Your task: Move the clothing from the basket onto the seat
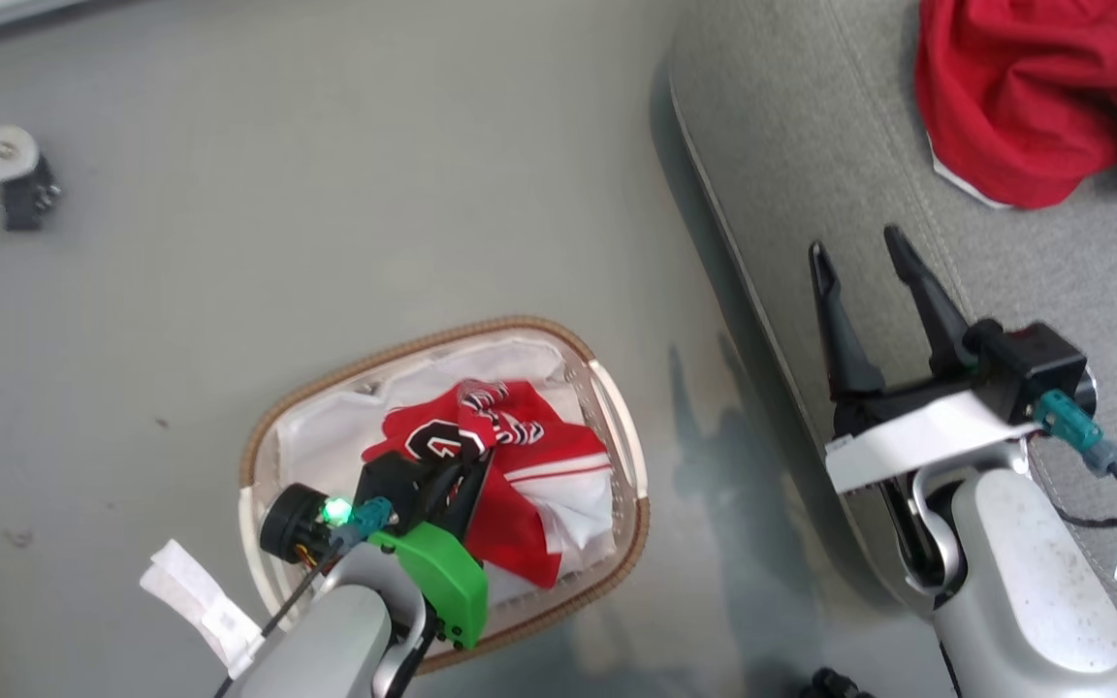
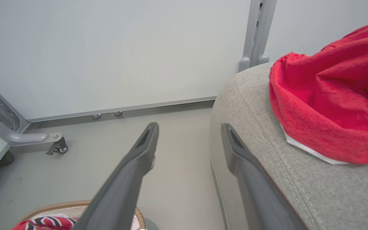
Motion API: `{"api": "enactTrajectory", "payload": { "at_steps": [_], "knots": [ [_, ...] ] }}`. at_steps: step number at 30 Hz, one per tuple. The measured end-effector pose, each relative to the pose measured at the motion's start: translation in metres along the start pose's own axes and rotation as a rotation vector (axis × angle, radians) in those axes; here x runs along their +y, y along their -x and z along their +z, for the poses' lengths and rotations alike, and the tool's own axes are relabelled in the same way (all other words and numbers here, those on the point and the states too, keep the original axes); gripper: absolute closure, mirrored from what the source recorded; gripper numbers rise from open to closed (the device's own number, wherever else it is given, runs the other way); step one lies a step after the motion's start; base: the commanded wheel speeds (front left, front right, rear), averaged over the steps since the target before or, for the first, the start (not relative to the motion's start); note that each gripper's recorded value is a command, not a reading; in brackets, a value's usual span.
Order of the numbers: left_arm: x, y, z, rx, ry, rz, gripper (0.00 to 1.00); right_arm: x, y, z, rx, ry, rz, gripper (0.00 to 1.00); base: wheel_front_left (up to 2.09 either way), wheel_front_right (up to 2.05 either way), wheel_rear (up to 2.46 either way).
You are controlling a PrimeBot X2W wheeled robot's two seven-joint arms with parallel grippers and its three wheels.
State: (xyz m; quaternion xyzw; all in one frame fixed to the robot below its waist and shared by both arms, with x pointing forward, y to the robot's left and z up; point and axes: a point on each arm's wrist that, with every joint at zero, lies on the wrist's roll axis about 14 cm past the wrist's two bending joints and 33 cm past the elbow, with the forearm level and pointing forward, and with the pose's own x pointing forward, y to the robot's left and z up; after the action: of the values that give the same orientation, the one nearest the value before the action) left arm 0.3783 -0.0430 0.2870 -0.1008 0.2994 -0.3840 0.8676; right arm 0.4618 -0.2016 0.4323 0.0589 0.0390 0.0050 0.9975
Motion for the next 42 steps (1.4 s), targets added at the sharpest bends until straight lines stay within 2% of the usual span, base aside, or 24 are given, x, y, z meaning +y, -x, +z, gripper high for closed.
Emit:
{"api": "enactTrajectory", "payload": {
  "at_steps": [13,27,35,39,42],
  "knots": [
    [-0.010,0.062,0.102,-0.321,-0.112,0.112,1.00,0.036,0.033,0.034,-0.069,-0.049,0.079,0.00,0.00,0.00,0.00],
    [-0.046,0.133,0.211,-0.683,-0.262,0.147,1.00,0.068,0.072,0.039,-0.072,-0.061,0.162,0.00,0.00,0.00,0.00],
    [-0.057,0.157,0.237,-0.782,-0.307,0.156,1.00,0.089,0.083,0.029,-0.041,-0.045,0.228,0.00,0.00,0.00,0.00],
    [-0.059,0.159,0.238,-0.789,-0.309,0.155,1.00,0.120,0.085,0.025,-0.029,-0.008,0.330,0.00,0.00,0.00,0.00],
    [-0.060,0.158,0.236,-0.786,-0.309,0.149,1.00,0.138,0.078,0.034,-0.053,0.063,0.427,0.00,0.00,0.00,0.00]
  ]
}}
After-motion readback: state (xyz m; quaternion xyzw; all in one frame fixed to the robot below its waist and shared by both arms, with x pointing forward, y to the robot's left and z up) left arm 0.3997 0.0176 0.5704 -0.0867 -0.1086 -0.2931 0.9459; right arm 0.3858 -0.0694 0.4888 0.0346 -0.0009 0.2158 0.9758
